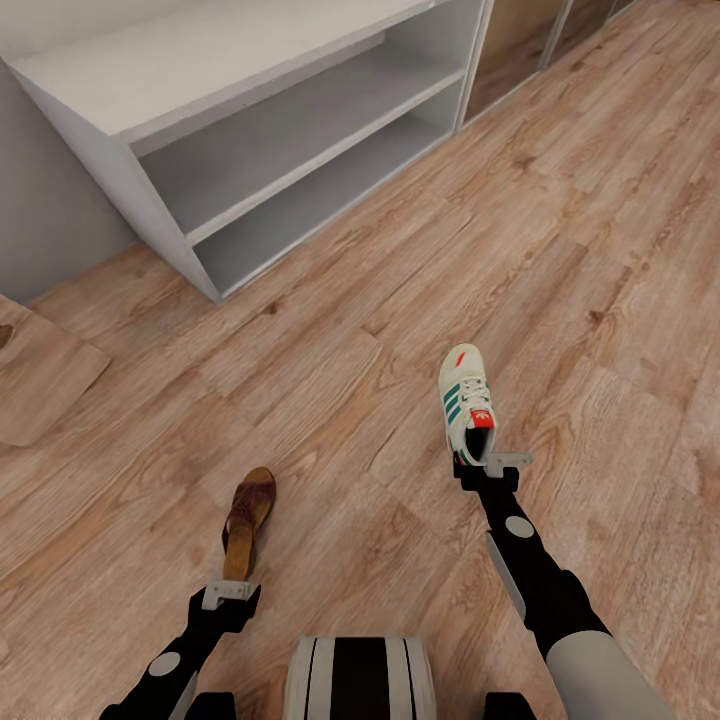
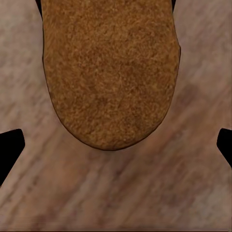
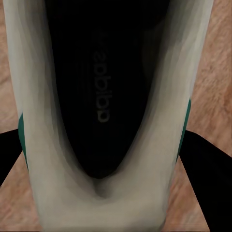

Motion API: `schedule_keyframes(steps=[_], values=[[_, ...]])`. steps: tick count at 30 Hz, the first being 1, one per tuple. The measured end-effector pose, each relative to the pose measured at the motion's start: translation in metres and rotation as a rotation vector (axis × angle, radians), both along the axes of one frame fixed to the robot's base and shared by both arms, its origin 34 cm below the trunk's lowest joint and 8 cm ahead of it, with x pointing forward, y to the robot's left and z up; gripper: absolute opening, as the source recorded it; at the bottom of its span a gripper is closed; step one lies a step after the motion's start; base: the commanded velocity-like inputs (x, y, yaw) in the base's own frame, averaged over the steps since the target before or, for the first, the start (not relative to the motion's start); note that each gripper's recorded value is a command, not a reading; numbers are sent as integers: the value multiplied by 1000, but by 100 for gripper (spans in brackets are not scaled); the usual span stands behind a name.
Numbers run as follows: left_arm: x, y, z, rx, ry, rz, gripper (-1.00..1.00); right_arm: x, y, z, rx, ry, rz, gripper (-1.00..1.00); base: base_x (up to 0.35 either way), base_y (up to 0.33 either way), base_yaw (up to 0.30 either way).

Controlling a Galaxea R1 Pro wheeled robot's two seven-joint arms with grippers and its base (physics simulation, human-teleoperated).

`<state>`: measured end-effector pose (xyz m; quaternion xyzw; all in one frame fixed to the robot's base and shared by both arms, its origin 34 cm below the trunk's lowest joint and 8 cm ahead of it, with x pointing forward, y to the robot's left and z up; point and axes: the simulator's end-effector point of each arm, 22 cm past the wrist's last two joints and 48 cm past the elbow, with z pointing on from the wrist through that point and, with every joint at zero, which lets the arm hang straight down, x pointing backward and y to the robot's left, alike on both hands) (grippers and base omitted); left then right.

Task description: Pick up the two gym shoes and the two sandals from the corridor floor and place them onto the hallstand (shoe rack) in the corridor, making sure they are on the rack and not on the floor. Arrange them so the two gym shoes are next to each other and the two sandals are next to each other.

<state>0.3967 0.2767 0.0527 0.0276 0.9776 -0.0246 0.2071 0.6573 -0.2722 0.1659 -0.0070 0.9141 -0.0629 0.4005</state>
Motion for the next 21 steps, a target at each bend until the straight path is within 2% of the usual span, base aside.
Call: schedule_keyframes(steps=[11, 21], values=[[-4, 2, -3, 2, 8, 5, 100, -3, 0, -5, 0, 9, 0, -100, 0, 0, 0], [-4, 2, -3, 3, 8, 5, 100, -3, 0, -6, 0, 10, 0, -100, 72, 0, 0]])
